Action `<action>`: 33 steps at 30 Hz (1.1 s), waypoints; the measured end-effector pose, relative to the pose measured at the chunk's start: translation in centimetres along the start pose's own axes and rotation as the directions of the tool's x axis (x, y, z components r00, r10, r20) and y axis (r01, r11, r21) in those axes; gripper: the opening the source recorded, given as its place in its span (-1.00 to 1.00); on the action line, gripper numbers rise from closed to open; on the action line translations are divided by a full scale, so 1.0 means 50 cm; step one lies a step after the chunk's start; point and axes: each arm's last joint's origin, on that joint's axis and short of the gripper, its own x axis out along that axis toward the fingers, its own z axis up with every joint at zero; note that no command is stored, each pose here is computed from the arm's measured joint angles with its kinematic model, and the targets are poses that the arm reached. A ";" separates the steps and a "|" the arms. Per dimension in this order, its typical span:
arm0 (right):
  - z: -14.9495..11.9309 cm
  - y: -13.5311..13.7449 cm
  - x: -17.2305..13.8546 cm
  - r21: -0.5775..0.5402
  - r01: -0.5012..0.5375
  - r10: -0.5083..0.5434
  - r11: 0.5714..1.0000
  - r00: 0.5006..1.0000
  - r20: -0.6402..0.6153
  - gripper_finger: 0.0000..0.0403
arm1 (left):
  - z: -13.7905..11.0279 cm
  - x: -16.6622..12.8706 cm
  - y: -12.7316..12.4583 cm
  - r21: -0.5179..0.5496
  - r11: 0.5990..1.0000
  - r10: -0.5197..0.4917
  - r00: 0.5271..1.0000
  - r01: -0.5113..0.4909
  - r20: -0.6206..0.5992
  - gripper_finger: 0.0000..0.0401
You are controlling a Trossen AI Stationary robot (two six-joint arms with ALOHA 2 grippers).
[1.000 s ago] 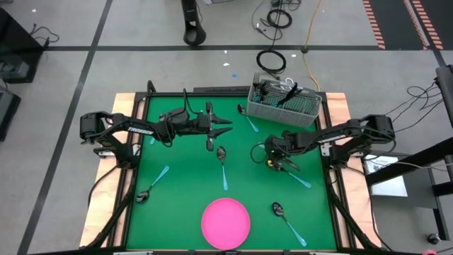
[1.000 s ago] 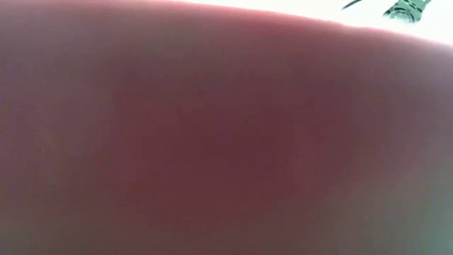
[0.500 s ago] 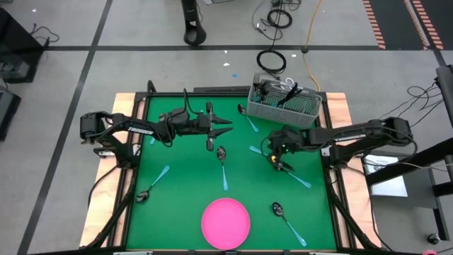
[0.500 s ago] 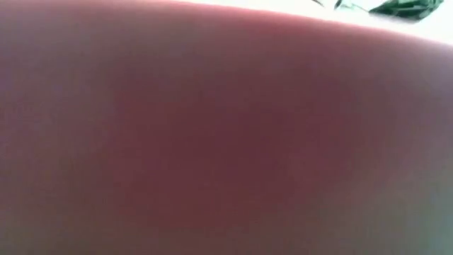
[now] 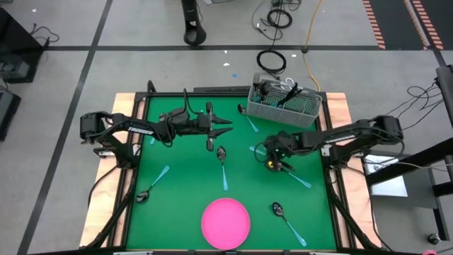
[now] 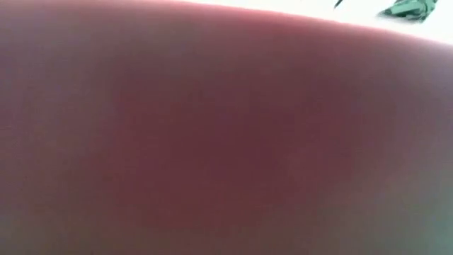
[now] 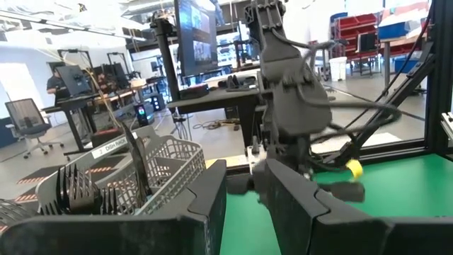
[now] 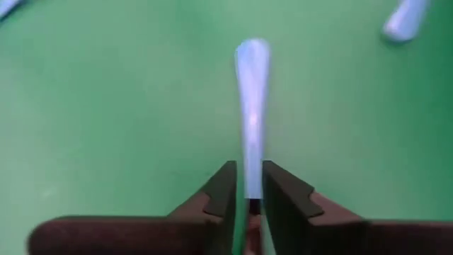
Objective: Sort silverware
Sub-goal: Put the blue knife into the utensil holder
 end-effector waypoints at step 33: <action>-0.015 -0.004 0.033 -0.068 0.066 -0.071 0.996 0.995 -0.066 -1.00 | 0.000 0.000 0.000 0.000 1.000 0.000 1.000 0.000 0.000 -0.50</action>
